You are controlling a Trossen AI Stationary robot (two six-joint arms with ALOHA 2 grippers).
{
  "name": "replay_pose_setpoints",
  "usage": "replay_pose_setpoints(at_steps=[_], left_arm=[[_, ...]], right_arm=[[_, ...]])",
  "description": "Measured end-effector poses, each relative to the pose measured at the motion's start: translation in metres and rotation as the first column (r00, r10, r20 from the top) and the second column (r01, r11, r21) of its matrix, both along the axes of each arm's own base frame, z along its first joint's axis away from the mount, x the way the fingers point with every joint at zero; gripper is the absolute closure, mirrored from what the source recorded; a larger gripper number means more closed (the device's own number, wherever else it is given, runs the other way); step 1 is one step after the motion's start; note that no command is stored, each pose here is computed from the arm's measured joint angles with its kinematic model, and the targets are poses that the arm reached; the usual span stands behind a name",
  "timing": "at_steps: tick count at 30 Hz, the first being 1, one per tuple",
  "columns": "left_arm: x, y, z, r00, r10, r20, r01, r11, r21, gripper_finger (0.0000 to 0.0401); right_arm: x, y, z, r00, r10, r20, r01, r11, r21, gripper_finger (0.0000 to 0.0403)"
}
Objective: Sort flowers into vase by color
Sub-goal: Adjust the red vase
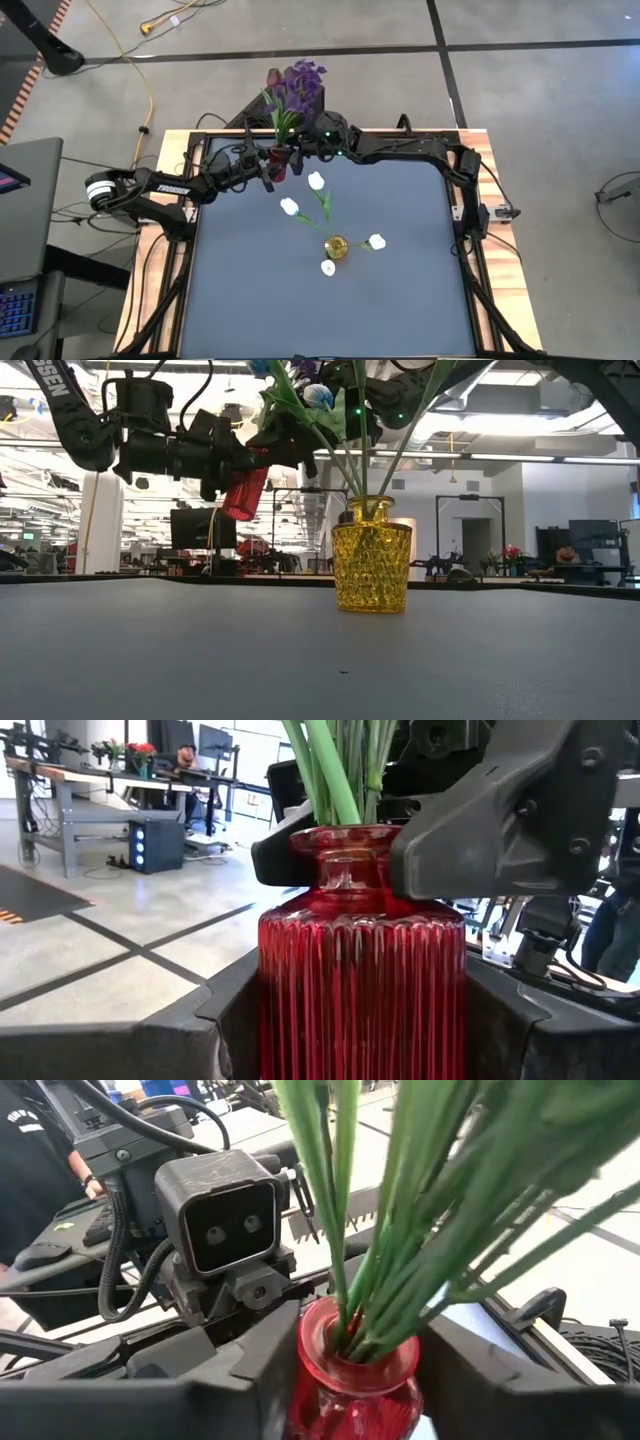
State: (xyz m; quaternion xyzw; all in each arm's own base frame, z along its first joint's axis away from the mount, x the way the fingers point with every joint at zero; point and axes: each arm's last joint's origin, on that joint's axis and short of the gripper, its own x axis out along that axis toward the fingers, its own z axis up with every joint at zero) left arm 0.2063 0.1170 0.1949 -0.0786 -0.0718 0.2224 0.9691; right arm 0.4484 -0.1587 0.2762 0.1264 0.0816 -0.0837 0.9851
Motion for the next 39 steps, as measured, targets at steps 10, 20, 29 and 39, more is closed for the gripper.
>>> replay_pose_setpoints(at_steps=[10,20,29,39], left_arm=[[-0.001,0.002,0.000,0.999,0.046,-0.010,-0.046,0.999,0.006,0.0151],[-0.021,-0.003,0.002,0.962,0.076,-0.261,-0.077,0.997,0.004,0.0118],[-0.052,-0.018,-0.007,0.869,0.076,-0.490,-0.174,0.972,-0.158,0.0118],[-0.055,-0.020,-0.006,0.879,0.070,-0.472,-0.192,0.958,-0.214,0.0118]], right_arm=[[0.000,0.000,-0.003,0.999,0.016,-0.028,-0.017,0.999,-0.048,0.0228],[-0.009,-0.019,0.001,0.999,-0.007,-0.034,0.003,0.993,-0.117,0.0228],[-0.004,-0.009,-0.009,0.989,0.077,-0.122,-0.112,0.945,-0.308,0.0228],[0.013,-0.024,-0.055,0.993,0.052,-0.108,-0.084,0.943,-0.322,0.0228]])
